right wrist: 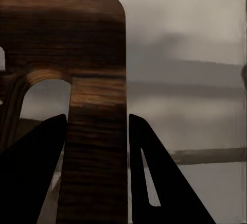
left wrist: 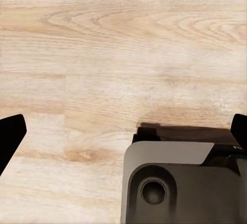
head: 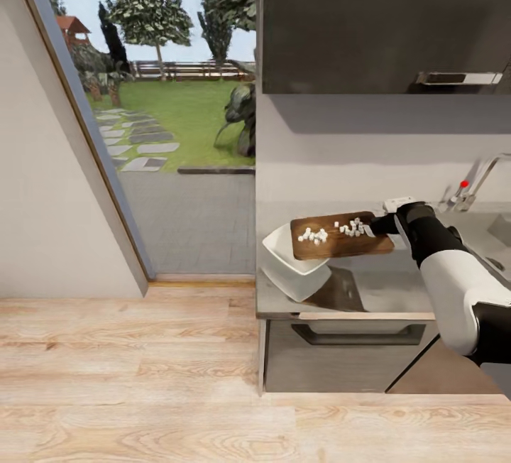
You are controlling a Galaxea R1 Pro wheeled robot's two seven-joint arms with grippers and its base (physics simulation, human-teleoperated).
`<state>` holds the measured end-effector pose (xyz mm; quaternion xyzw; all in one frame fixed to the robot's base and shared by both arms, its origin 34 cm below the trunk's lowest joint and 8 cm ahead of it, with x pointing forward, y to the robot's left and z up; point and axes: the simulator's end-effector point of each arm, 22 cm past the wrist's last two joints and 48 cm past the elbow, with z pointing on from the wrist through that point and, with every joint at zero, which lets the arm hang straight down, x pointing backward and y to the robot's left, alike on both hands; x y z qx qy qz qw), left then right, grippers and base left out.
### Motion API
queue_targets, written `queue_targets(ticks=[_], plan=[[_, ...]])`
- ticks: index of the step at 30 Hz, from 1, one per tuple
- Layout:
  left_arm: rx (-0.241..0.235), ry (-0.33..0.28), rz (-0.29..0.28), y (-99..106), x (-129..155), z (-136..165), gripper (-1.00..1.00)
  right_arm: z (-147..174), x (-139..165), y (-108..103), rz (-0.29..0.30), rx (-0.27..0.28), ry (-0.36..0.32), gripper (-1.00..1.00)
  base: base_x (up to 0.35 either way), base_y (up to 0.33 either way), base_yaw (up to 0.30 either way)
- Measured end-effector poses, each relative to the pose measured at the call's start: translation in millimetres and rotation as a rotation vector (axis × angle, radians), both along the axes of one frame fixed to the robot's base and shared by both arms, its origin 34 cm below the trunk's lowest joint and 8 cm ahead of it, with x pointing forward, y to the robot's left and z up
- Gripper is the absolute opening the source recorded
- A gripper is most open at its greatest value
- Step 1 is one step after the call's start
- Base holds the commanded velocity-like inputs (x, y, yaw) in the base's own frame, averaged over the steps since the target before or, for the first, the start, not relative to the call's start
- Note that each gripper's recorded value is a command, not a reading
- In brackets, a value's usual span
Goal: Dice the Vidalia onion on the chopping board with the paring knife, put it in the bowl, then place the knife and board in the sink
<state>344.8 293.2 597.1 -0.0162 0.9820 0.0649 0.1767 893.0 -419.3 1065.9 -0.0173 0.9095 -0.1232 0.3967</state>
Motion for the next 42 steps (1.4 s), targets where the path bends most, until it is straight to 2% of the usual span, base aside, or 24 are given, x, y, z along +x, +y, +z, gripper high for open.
queue_targets(ticks=[4, 16, 24, 34, 37, 42], plan=[[0.0, 0.0, 0.0, 0, -1, 4, 1.0, 4, -1, 1, 0.013, -0.026, 0.005, -1.0, 0.0, 0.0, 0.0], [0.0, 0.0, 0.0, 0, -6, 13, 1.0, 15, -5, 0, 0.011, -0.03, 0.005, -1.0, 0.0, 0.0, 0.0], [0.001, 0.001, 0.0, 1, -9, 19, 1.0, 40, -8, -12, -0.035, -0.063, -0.019, -1.0, 0.0, 0.0, 0.0], [0.001, 0.001, 0.0, 1, -13, 26, 1.0, 46, -13, -12, -0.041, -0.065, -0.006, -1.0, 0.0, 0.0, 0.0], [0.001, 0.001, 0.0, 1, -13, 26, 1.0, 48, -14, -15, -0.055, -0.096, -0.005, -1.0, 0.0, 0.0, 0.0], [0.004, 0.003, 0.001, 2, -14, 26, 1.0, 49, -13, -14, -0.062, -0.108, -0.007, -1.0, 0.0, 0.0, 0.0]])
